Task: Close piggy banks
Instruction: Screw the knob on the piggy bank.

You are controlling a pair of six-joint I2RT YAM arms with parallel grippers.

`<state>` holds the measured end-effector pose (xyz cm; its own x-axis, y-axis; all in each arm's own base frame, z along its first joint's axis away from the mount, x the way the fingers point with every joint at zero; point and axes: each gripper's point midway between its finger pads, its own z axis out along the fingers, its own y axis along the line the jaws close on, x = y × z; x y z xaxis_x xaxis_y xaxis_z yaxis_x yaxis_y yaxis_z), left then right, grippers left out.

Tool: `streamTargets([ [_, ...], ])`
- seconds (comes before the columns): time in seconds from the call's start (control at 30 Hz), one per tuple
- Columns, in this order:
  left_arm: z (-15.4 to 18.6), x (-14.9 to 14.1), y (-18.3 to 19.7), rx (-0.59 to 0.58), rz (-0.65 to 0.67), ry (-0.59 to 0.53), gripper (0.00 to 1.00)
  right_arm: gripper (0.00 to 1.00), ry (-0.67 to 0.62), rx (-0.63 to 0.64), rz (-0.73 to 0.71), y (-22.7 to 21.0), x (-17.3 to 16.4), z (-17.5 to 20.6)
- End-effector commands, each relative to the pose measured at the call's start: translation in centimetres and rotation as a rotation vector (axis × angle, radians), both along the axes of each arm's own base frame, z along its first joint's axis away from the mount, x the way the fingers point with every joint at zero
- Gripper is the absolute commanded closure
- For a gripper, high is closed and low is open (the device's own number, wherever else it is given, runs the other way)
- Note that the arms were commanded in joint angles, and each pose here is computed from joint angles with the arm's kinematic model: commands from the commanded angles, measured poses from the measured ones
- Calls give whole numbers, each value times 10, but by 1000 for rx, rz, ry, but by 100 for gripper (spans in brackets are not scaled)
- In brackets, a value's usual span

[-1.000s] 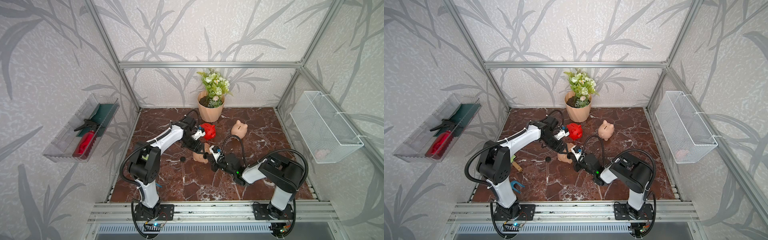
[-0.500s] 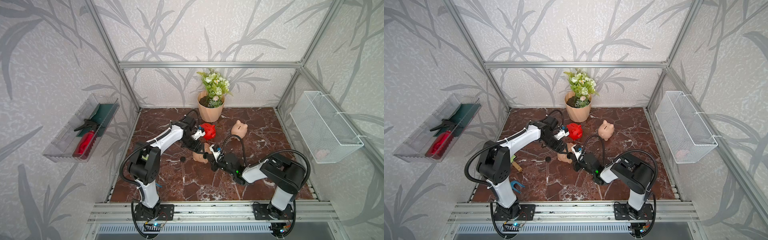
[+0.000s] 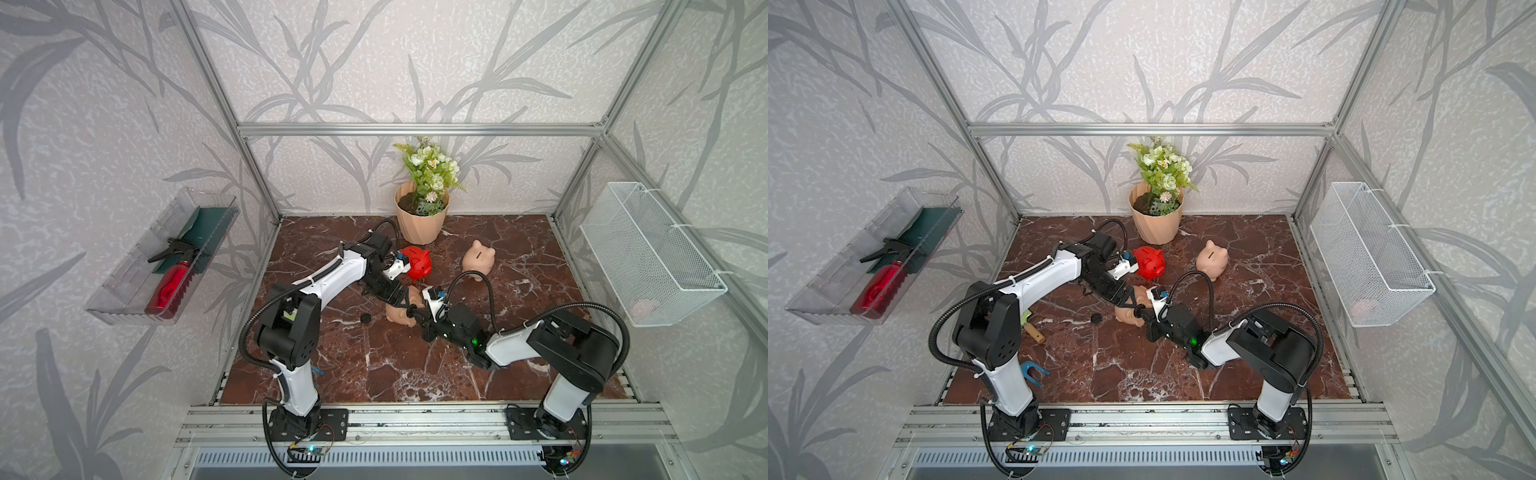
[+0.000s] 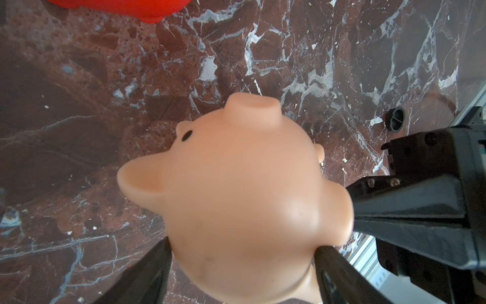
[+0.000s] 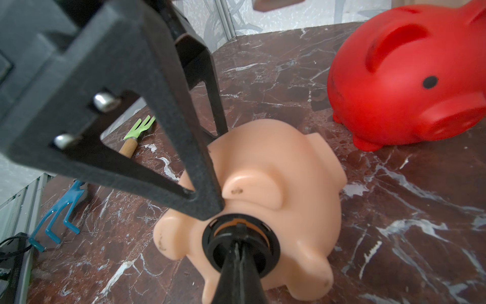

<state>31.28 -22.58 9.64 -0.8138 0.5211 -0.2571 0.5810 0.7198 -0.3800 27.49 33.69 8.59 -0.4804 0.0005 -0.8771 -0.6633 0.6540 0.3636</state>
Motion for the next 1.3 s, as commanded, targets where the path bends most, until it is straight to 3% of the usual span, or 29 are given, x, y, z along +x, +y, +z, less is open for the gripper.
streamTargets([
  [0.0,-5,-17,3,11,-19,48,17,100,27,33,17,6,-3,9],
  [0.87,-4,-19,3,6,-21,50,17,100,-178,-232,151,9,-2,3],
  [1.27,-3,-20,2,-4,-23,48,17,100,-98,-126,112,15,2,12],
])
